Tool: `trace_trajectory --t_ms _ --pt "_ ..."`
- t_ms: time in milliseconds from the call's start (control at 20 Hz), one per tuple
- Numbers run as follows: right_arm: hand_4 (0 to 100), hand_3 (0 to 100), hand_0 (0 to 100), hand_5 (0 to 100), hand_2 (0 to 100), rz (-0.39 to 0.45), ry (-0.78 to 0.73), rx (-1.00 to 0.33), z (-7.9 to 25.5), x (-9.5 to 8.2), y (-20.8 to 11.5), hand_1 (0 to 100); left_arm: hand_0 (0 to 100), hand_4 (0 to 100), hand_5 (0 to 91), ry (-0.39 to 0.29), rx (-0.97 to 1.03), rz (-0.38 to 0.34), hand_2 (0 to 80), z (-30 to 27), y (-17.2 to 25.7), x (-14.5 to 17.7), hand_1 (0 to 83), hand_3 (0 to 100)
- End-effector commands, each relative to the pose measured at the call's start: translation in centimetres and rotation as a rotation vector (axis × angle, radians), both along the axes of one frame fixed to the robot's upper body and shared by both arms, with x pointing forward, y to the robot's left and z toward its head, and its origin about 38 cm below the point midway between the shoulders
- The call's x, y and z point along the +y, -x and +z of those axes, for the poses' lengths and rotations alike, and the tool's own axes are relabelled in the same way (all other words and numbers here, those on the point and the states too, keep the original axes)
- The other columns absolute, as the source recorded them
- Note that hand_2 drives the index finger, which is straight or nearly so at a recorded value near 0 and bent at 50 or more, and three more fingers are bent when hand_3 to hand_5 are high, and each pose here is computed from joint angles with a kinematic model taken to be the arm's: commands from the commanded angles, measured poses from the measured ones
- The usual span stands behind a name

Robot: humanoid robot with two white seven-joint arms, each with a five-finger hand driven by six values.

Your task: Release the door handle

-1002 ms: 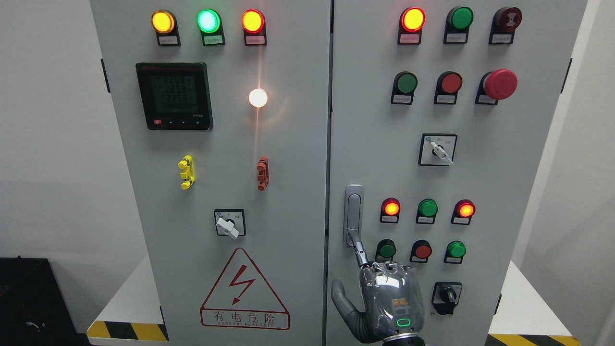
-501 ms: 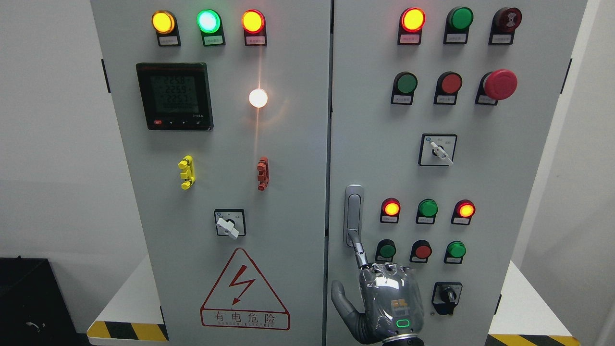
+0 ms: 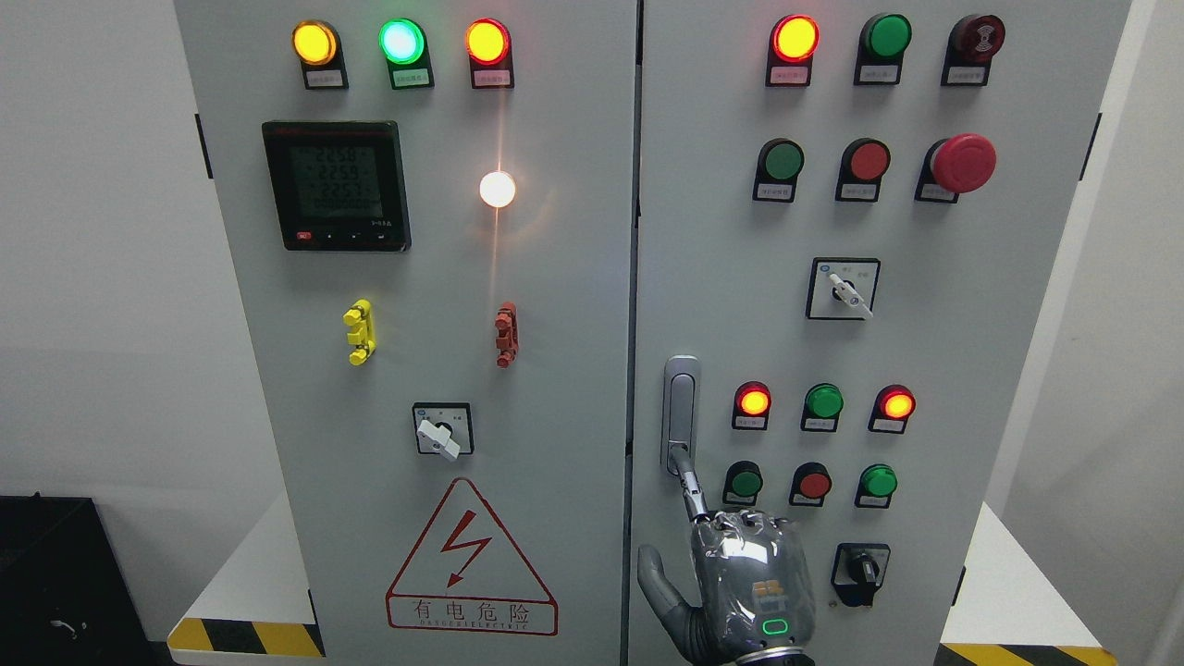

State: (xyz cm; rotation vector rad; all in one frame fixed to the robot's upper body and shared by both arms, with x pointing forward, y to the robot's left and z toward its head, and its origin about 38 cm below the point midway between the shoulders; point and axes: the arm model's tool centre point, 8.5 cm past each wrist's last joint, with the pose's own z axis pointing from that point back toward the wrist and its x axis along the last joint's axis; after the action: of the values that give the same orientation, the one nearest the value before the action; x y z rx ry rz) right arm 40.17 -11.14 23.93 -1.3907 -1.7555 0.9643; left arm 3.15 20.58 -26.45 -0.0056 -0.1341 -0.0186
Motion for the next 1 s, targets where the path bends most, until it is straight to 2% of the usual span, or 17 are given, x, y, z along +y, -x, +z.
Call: trace_trajectory --t_ms 0,952 --pt "95 100 54 96 13 -0.002 0.003 0.014 -0.44 0.00 -0.10 27 12 0 0.0 0.000 0.016 0.002 0.0 -0.04 1.08 0.00 55.6 0" --pt "95 100 54 97 13 -0.002 0.003 0.023 -0.79 -0.02 -0.01 27 12 0 0.0 0.000 0.016 0.002 0.0 -0.04 1.08 0.00 55.6 0"
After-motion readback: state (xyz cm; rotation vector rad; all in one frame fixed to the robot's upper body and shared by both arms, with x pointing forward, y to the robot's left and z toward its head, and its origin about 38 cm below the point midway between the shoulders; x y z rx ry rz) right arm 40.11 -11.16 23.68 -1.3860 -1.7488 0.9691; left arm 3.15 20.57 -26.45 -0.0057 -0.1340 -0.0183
